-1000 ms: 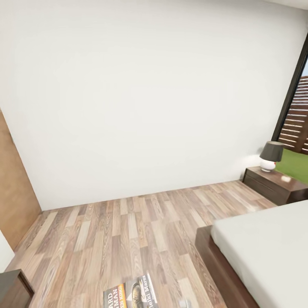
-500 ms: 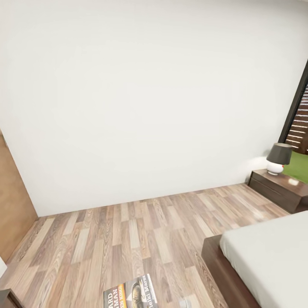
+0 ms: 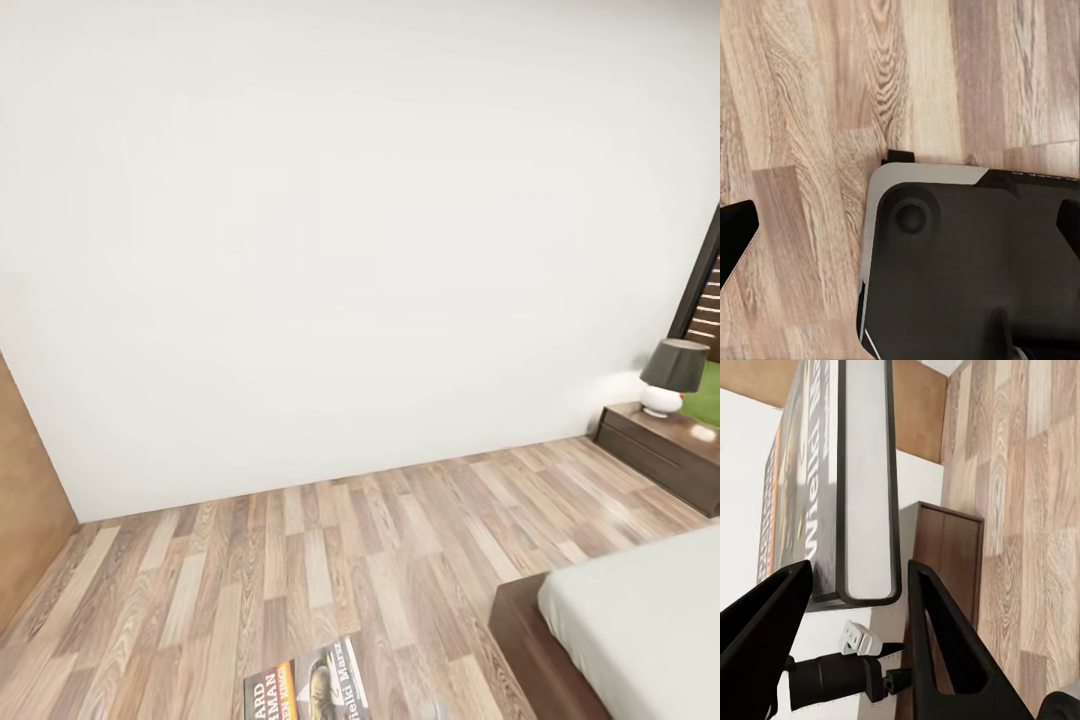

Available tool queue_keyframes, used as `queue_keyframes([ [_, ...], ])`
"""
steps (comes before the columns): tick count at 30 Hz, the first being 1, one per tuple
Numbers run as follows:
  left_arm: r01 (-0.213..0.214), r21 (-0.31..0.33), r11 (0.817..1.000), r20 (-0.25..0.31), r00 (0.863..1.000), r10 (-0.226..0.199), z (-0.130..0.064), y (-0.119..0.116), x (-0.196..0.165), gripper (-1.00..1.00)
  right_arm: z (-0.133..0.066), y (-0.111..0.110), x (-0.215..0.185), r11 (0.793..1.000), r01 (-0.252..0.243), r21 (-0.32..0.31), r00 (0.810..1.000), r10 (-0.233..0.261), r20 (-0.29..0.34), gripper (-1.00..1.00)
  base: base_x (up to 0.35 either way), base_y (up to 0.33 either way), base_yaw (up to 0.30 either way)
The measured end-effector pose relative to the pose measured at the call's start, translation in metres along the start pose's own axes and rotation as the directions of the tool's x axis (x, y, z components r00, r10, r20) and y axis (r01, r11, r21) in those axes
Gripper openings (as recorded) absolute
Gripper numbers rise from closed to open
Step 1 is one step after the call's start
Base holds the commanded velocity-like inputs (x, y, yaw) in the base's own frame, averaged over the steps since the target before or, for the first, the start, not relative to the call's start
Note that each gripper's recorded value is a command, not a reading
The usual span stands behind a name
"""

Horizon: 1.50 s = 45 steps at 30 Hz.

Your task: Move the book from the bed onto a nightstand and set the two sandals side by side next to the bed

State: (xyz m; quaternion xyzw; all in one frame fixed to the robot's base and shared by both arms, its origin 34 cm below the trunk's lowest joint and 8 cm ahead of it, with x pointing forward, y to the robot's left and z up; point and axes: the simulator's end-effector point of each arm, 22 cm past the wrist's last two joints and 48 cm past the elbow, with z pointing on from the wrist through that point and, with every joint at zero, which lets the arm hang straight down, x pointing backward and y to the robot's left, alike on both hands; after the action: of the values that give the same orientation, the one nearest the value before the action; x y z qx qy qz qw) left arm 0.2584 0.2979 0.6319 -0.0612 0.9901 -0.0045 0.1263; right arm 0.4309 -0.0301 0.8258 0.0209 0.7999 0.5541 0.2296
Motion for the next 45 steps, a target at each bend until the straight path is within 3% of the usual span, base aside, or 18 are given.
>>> queue_keyframes([
  [45, -0.001, -0.003, 1.000, -0.007, 1.000, 0.001, 0.0011, 0.0012, 0.0054, 1.00, 0.0002, -0.0060, 0.0056, 1.000, -0.021, 0.009, 1.000, 0.021, -0.007, -1.00, 0.323, 0.106, 0.021],
])
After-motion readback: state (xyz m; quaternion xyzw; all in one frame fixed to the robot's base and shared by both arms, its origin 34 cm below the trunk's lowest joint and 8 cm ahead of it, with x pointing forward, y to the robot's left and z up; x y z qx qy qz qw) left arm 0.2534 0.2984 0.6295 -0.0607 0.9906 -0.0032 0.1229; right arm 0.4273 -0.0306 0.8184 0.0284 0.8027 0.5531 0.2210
